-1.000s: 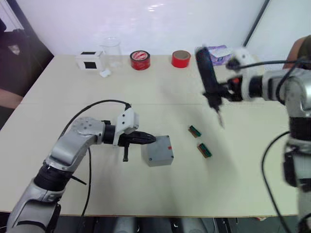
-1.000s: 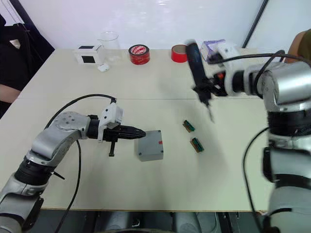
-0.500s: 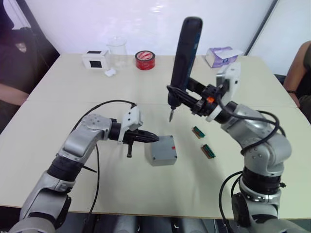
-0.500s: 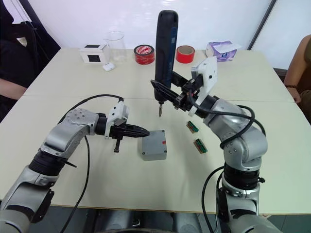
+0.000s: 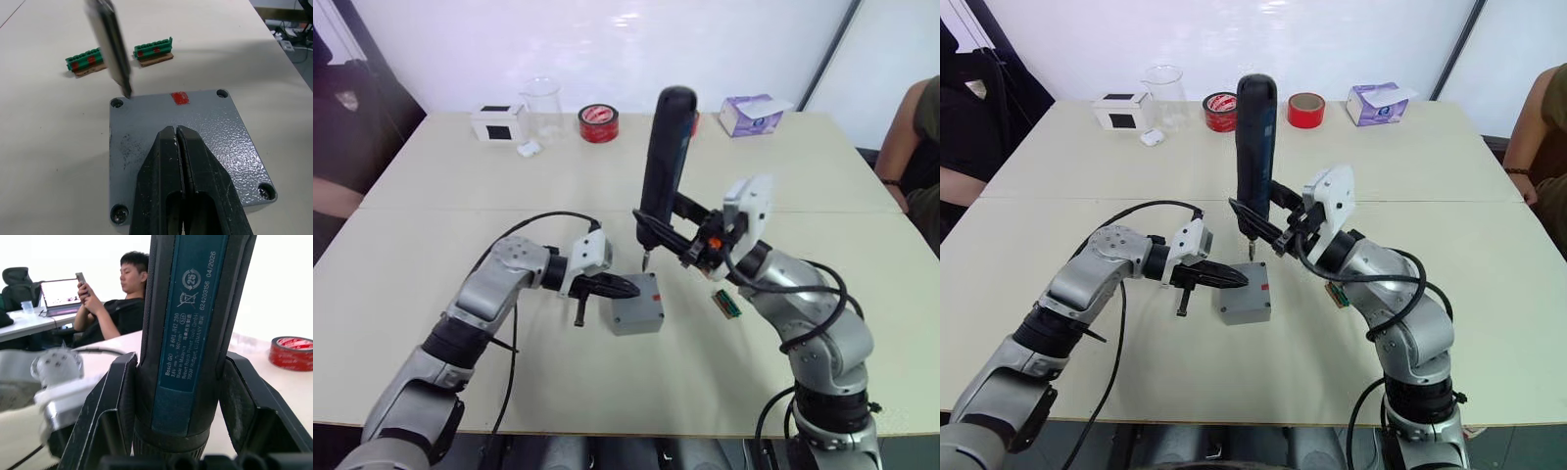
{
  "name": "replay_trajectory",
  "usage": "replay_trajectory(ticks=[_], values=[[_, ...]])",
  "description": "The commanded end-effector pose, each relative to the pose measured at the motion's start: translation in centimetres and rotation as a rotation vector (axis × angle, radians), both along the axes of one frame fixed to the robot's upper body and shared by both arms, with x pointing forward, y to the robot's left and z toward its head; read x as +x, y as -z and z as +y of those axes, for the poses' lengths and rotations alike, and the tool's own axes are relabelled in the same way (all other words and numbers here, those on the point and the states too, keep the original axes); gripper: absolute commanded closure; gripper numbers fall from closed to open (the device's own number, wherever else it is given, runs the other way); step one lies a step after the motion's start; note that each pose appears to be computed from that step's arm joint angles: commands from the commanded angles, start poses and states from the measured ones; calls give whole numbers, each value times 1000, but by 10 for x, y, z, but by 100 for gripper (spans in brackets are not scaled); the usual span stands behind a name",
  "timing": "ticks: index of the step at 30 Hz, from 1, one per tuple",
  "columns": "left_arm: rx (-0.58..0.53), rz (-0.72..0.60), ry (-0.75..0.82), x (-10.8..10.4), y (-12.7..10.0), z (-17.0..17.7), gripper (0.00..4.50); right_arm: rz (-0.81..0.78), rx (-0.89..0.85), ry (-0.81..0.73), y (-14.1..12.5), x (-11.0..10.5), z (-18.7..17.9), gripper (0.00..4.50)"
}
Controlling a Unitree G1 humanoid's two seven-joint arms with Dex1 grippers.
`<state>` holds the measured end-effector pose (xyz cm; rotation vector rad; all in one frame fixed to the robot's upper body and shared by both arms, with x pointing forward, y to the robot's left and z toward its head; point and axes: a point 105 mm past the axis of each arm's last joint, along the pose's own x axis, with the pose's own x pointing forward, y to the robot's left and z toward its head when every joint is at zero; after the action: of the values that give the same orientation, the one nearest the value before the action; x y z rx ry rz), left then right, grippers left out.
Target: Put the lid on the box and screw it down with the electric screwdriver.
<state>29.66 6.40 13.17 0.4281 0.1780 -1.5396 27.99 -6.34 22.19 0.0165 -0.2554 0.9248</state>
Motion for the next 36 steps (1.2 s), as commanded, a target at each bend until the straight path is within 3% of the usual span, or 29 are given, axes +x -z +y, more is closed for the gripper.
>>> replay_trajectory(ticks=[1, 16, 36], values=[[58, 33, -30, -1, 14, 11, 450, -121, 15, 7, -17, -11, 1, 266], [64, 26, -24, -1, 9, 13, 450, -156, -48, 105, 4, 6, -7, 266], [70, 20, -35, 1, 11, 13, 450, -53, -150, 20, 34, -4, -1, 266]])
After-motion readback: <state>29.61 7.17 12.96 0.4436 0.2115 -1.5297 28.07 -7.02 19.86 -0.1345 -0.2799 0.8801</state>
